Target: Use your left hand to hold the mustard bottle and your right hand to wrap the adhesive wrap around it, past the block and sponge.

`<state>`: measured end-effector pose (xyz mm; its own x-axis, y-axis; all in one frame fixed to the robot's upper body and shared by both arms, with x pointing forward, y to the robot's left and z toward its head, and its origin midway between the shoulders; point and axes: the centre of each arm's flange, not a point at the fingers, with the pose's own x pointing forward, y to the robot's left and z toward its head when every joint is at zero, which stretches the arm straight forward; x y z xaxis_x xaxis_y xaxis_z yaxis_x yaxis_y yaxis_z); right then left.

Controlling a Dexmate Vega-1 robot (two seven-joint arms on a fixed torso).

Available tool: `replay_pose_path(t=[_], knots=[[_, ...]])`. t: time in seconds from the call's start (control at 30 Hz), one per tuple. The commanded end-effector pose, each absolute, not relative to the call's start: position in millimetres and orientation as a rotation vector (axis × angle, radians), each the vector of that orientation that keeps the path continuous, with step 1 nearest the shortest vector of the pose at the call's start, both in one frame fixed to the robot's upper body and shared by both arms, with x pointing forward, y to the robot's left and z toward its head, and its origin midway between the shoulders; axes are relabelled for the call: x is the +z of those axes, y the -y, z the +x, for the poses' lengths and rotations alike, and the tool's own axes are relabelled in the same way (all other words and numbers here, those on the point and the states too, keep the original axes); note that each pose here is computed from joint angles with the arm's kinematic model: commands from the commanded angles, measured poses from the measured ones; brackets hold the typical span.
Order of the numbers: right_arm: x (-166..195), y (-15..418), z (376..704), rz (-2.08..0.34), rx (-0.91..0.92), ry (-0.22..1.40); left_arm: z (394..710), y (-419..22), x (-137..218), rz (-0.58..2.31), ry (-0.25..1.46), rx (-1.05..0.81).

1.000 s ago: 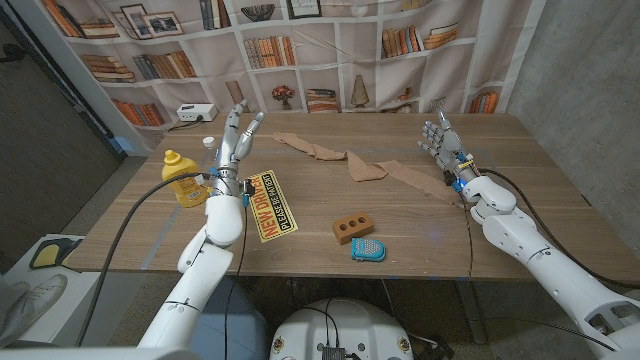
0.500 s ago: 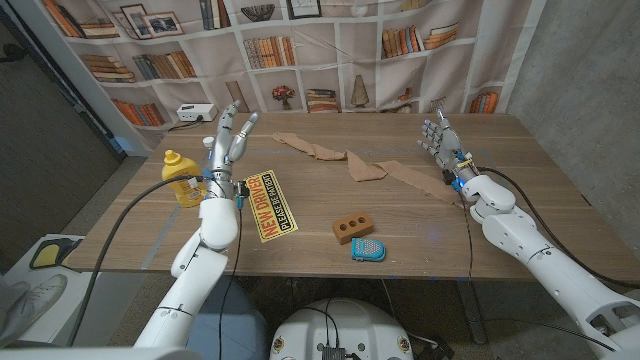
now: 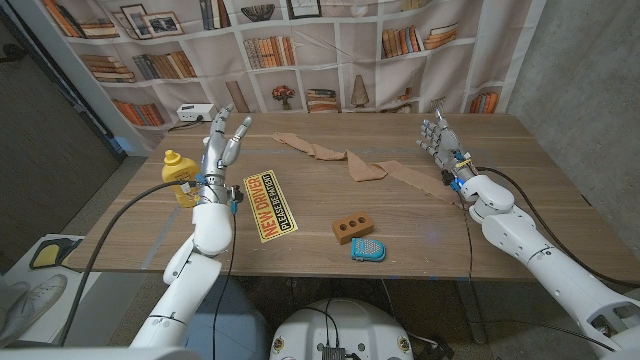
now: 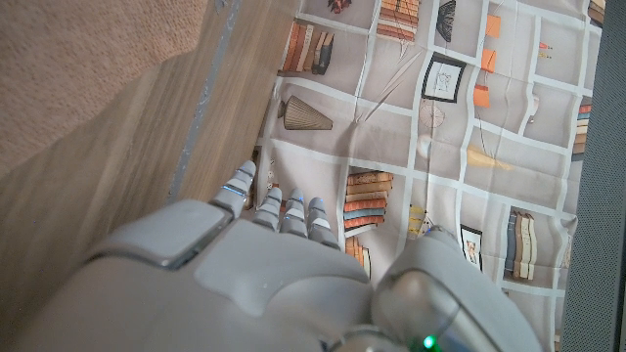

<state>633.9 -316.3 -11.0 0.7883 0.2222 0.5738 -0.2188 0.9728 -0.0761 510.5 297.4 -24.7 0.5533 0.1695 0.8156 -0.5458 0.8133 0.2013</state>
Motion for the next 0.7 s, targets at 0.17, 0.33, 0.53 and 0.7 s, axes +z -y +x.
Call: replay_pose_path(t=[0.17,0.33,0.53,0.7], knots=[[-11.0,315.2,633.8,-0.017,0.234,0.612,496.0,-310.0,-29.2,0.485,0.896,0.483],[-10.7,315.2,634.1,-0.020,0.236,0.615,495.2,-311.0,-28.4,0.488,0.896,0.489],[-10.4,315.9,633.7,-0.025,0.232,0.617,495.0,-317.2,-31.4,0.499,0.870,0.510],[-11.1,316.7,634.3,-0.027,0.228,0.616,492.2,-321.3,-34.9,0.485,0.865,0.520]])
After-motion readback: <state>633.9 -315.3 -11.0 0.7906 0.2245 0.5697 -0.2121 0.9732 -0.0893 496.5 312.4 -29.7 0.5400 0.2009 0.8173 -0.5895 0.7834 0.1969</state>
